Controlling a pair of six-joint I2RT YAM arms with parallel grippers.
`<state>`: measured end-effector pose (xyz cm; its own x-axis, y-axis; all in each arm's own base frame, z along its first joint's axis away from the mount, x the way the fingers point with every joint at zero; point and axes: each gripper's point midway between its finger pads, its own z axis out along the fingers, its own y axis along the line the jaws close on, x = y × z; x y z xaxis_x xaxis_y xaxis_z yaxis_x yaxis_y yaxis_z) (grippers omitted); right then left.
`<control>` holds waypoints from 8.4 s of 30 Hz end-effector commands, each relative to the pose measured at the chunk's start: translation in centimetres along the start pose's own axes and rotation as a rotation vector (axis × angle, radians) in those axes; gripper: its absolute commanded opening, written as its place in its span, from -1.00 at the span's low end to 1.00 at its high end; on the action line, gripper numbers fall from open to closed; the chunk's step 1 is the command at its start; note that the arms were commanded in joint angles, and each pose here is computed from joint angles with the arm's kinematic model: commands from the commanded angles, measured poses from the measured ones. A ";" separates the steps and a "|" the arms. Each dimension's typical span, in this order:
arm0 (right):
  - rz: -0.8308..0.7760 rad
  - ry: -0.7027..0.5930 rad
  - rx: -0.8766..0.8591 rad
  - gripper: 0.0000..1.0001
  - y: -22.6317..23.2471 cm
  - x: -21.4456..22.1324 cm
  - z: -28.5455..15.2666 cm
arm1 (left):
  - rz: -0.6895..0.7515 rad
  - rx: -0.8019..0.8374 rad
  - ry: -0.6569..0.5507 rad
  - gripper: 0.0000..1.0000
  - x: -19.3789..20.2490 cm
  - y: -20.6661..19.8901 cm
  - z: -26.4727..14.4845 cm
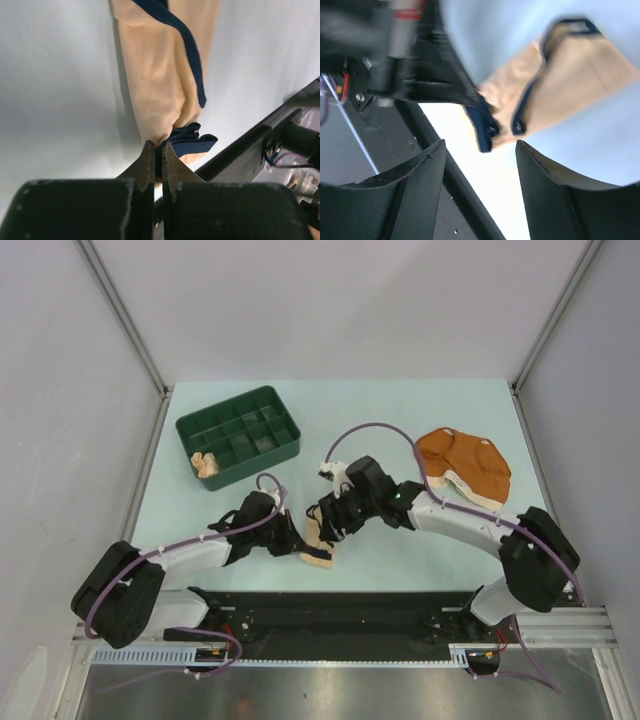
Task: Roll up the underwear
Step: Roll the underwear to the center of the board.
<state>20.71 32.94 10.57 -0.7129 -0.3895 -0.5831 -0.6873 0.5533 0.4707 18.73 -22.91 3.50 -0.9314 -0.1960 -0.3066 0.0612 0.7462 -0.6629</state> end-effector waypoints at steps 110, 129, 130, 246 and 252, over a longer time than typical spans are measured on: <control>0.301 0.178 -0.268 -1.00 -0.5 6.5 7.7 | 0.285 0.183 -0.162 0.60 0.9 1.1 -2.0; 0.299 0.196 -0.246 -0.89 -0.9 6.1 7.8 | 0.275 0.087 -0.220 0.06 -0.5 3.2 -0.3; 0.298 0.195 -0.244 -0.82 -0.9 6.1 7.9 | 0.275 0.098 -0.215 -0.02 -0.3 3.1 -0.2; 0.119 0.412 -0.265 -1.00 1.7 9.1 7.8 | 0.349 0.228 -0.212 0.42 2.8 -0.3 -3.1; 0.134 0.426 -0.278 -1.00 1.5 9.4 8.1 | 0.337 0.228 -0.241 0.29 2.3 -0.3 -2.8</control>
<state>14.32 36.33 2.69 -0.7538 -0.6086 -0.2479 -0.5552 0.3879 0.7358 14.71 -21.28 4.07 -0.7709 -0.0885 -0.6308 0.4309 0.6569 -0.6187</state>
